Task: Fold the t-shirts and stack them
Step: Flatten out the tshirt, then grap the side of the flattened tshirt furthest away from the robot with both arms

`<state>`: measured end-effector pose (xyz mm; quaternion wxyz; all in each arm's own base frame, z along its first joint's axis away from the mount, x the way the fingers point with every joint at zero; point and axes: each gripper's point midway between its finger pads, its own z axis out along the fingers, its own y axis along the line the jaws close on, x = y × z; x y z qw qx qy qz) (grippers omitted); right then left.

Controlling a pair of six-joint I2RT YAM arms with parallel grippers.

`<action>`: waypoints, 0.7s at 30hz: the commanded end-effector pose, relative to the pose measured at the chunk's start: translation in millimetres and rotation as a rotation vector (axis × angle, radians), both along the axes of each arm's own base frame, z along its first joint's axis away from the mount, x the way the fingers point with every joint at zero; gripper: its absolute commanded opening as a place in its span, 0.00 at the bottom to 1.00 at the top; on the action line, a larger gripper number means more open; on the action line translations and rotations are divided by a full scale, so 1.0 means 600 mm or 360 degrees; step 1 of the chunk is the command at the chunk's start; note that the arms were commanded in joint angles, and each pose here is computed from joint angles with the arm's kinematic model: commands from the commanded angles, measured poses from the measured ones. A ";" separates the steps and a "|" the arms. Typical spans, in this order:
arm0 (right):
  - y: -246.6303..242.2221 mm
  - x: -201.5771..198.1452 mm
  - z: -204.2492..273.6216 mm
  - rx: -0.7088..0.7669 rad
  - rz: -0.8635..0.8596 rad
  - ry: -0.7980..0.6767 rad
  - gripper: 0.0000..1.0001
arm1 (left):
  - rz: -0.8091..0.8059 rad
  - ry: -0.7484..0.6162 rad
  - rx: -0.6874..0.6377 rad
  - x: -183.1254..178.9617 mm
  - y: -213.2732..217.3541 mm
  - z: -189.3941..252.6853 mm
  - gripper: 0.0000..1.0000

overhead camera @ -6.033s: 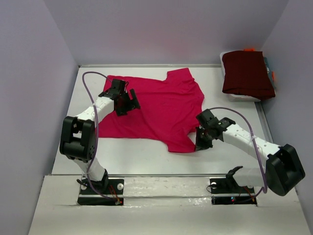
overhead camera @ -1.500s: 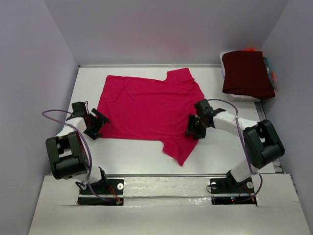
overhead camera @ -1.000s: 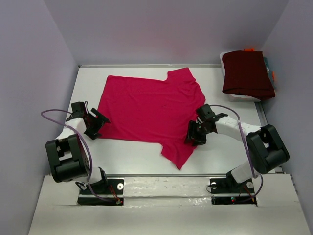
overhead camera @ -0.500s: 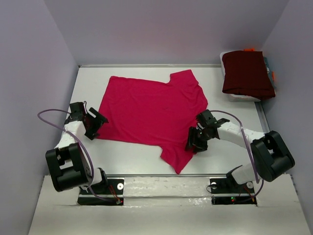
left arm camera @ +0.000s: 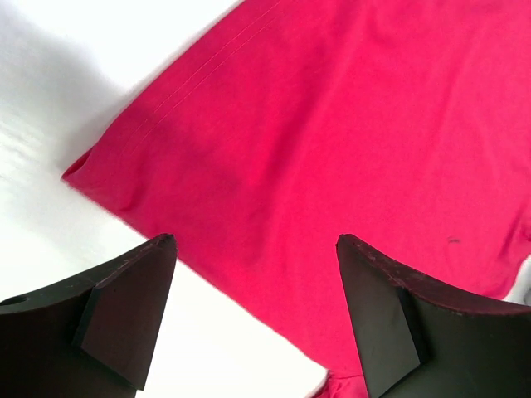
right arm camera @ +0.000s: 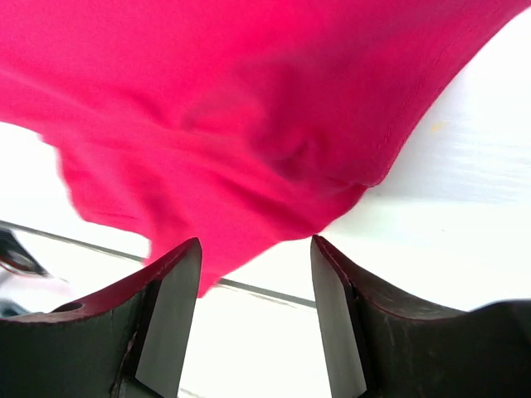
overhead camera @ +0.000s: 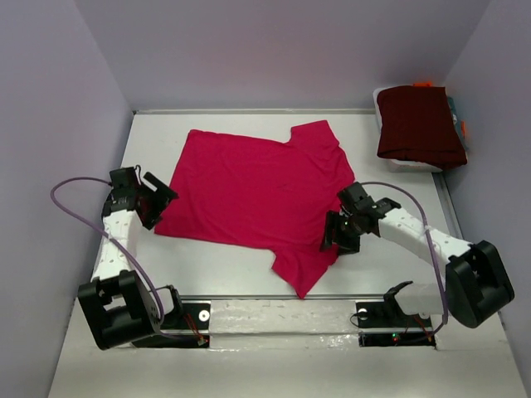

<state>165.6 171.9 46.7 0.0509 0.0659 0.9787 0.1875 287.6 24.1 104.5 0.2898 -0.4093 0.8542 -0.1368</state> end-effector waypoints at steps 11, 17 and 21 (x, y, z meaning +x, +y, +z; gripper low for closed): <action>0.036 0.402 0.249 -0.0267 -0.0334 -0.1006 0.65 | -0.0264 -0.0485 0.0306 0.258 -0.036 0.216 0.90; -0.017 0.601 0.254 -0.0253 -0.0510 -0.0985 0.65 | -0.0345 -0.0293 0.0582 0.400 -0.032 0.177 0.90; -0.058 0.688 0.253 -0.0302 -0.0577 -0.1037 0.65 | -0.0465 -0.0195 0.0712 0.478 -0.059 0.123 0.90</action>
